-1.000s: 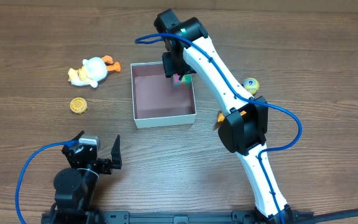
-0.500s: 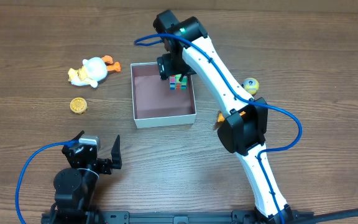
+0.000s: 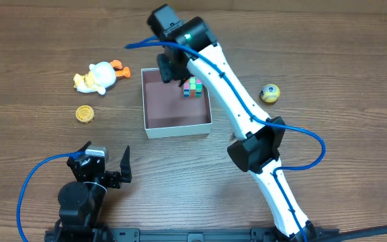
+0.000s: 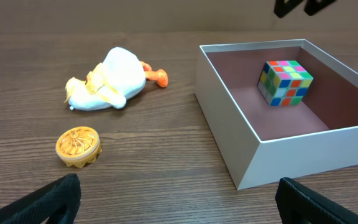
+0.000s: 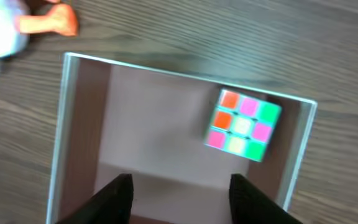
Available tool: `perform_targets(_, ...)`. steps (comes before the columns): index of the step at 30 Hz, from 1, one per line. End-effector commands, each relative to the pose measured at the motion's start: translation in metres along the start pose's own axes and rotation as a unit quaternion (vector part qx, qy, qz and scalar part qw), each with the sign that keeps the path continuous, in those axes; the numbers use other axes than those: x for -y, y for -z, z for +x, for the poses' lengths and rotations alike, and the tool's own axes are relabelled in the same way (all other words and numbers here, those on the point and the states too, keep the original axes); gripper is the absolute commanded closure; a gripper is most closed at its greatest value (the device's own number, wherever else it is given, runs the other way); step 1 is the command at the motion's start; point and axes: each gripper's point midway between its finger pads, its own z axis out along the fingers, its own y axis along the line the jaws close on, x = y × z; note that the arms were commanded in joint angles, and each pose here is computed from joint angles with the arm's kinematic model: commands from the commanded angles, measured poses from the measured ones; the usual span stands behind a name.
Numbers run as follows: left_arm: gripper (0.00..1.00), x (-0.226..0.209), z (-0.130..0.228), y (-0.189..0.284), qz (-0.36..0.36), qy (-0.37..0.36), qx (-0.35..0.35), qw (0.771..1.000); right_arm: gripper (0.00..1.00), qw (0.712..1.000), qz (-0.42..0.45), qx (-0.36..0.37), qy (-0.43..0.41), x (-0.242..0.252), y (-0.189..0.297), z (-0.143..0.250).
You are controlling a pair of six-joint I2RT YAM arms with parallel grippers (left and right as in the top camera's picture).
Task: Pack container
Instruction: 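Open the right gripper to release the cube and lift away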
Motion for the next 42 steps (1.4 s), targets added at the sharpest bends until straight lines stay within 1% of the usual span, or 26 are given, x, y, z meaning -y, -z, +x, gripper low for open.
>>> perform_targets(1,0.00,-0.002,-0.001,0.000,-0.004,0.008,0.004,1.000,0.50,1.000,-0.012,0.016,-0.015,0.002,0.009,-0.007)
perform_targets(2,0.00,-0.002,-0.001,0.000,-0.004,0.008,0.004,1.000,0.52,1.000,-0.010,0.013,-0.015,0.002,0.002,-0.007)
perform_targets(7,0.00,-0.002,-0.001,0.000,-0.004,0.008,0.004,1.000,0.53,1.000,-0.005,-0.003,-0.012,0.002,-0.029,-0.001)
perform_targets(8,0.00,-0.002,-0.001,0.000,-0.004,0.008,0.004,1.000,0.58,1.000,-0.003,-0.006,-0.012,0.001,-0.037,0.001)
perform_targets(9,0.00,-0.002,-0.001,0.000,-0.004,0.008,0.004,1.000,0.66,1.000,-0.003,-0.008,-0.012,0.001,-0.042,0.001)
perform_targets(12,0.00,-0.002,-0.001,0.000,-0.004,0.008,0.004,1.000,0.81,1.000,-0.004,-0.005,-0.012,0.001,-0.046,0.000)
perform_targets(14,0.00,-0.002,-0.001,0.000,-0.004,0.008,0.004,1.000,0.85,1.000,-0.005,-0.001,-0.012,0.000,-0.046,-0.002)
perform_targets(20,0.00,-0.002,-0.001,0.000,-0.004,0.008,0.004,1.000,0.86,1.000,-0.011,0.015,-0.014,-0.003,-0.051,-0.010)
perform_targets(24,0.00,-0.002,-0.001,0.000,-0.004,0.008,0.004,1.000,0.85,1.000,-0.006,0.001,-0.013,-0.001,-0.076,0.001)
perform_targets(27,0.00,-0.002,-0.001,0.000,-0.004,0.008,0.004,1.000,0.84,1.000,-0.002,-0.004,-0.012,0.000,-0.082,0.004)
perform_targets(33,0.00,-0.002,-0.001,0.000,-0.004,0.008,0.004,1.000,0.82,1.000,0.011,0.001,-0.014,0.007,-0.084,0.001)
perform_targets(42,0.00,-0.002,-0.001,0.000,-0.004,0.008,0.004,1.000,0.82,0.999,0.024,-0.003,-0.033,0.035,-0.085,-0.003)
